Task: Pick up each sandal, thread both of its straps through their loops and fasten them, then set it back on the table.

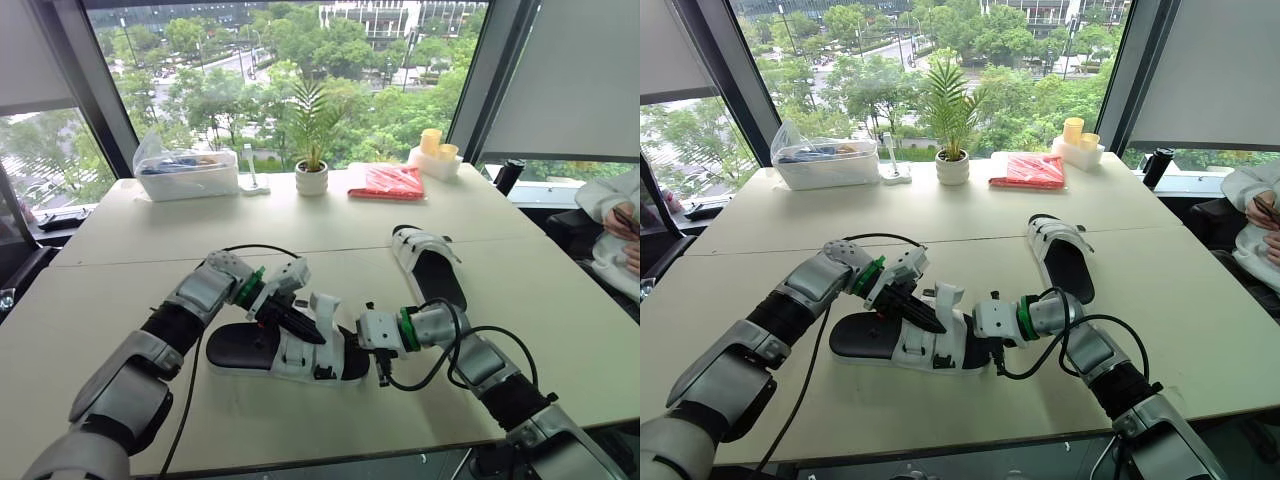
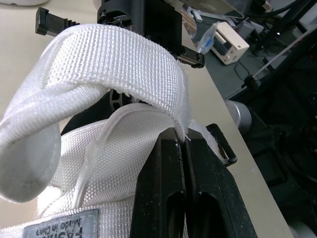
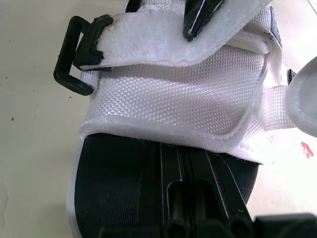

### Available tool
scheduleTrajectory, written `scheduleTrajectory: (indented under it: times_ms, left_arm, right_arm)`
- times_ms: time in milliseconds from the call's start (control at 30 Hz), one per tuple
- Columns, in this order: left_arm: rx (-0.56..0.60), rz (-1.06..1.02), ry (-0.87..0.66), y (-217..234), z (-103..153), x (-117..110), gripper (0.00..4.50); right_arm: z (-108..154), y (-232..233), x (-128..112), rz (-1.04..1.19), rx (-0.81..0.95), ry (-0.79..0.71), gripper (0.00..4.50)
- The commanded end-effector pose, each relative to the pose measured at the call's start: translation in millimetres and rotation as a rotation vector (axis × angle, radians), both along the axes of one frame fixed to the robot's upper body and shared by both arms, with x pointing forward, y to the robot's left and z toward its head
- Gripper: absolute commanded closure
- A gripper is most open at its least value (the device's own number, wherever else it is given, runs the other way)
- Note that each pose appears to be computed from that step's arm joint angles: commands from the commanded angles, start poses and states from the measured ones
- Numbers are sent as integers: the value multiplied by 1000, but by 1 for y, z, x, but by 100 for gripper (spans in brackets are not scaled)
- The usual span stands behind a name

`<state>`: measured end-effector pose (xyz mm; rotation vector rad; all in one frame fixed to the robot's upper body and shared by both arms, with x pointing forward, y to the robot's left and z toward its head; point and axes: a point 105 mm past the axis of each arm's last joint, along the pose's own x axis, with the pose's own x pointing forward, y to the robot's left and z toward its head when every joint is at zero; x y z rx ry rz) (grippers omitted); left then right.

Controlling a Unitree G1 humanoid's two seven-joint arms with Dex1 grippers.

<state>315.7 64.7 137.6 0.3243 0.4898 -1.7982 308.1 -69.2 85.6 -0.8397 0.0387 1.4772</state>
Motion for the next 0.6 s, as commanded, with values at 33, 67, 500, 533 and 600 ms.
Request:
scheduleTrajectory:
  times_ms: [33, 67, 500, 533, 600]
  left_arm:
    - [-29, -34, -30, -5, 3, -4, 446]
    - [-41, -35, -42, -5, 5, -4, 446]
    - [-123, -11, -94, -4, 8, -9, 446]
    - [-126, -13, -98, -2, 8, -11, 446]
    - [-127, -18, -105, 0, 5, -15, 446]
  right_arm:
    - [-29, -9, -6, -28, -95, 79, 450]
    - [-29, -9, -6, -28, -95, 79, 450]
    - [-29, -8, -6, -28, -92, 81, 450]
    - [-29, -8, -6, -28, -92, 81, 450]
    - [-30, -9, -7, -27, -93, 82, 450]
